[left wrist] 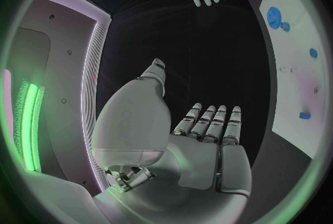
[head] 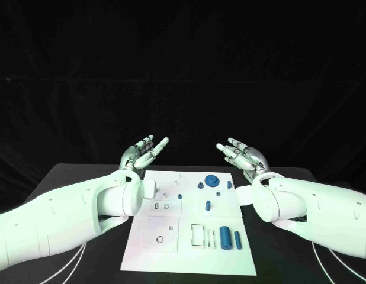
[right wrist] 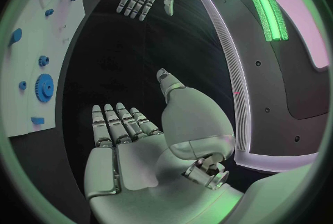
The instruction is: Assemble the parts on the task board
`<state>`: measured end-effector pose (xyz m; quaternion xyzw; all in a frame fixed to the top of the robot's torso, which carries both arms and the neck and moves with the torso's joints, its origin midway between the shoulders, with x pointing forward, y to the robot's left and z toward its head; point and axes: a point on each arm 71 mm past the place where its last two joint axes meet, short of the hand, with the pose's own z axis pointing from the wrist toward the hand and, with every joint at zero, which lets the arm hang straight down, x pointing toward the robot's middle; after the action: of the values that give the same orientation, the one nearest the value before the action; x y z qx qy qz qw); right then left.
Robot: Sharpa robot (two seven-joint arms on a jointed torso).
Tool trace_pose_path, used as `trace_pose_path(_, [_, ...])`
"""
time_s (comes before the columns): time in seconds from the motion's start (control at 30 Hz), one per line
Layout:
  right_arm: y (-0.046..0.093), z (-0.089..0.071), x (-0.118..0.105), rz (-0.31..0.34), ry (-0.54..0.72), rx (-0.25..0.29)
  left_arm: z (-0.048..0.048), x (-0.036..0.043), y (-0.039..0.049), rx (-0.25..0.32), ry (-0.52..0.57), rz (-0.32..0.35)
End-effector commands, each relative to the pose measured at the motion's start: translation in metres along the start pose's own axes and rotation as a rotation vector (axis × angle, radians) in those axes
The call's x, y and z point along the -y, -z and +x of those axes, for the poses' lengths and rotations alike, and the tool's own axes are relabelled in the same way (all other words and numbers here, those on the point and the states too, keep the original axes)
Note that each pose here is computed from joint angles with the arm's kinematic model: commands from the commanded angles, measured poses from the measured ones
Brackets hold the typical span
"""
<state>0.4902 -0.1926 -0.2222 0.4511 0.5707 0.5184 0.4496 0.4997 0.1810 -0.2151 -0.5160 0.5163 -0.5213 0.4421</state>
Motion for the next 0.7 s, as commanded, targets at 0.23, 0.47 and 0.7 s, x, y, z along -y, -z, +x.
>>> trace_pose_path(0.23, [-0.006, 0.011, 0.001, 0.063, 0.044, -0.245, 0.005, -0.0017, -0.0006, -0.057, 0.046, -0.039])
trace_pose_path(0.47, [-0.012, -0.008, -0.017, -0.097, 0.231, -0.17, -0.0119, 0.0112, 0.0016, -0.029, 0.039, 0.031])
trace_pose_path(0.7, [-0.013, -0.015, -0.026, -0.151, 0.348, -0.174, -0.0195, 0.0206, 0.0056, -0.031, 0.048, 0.069])
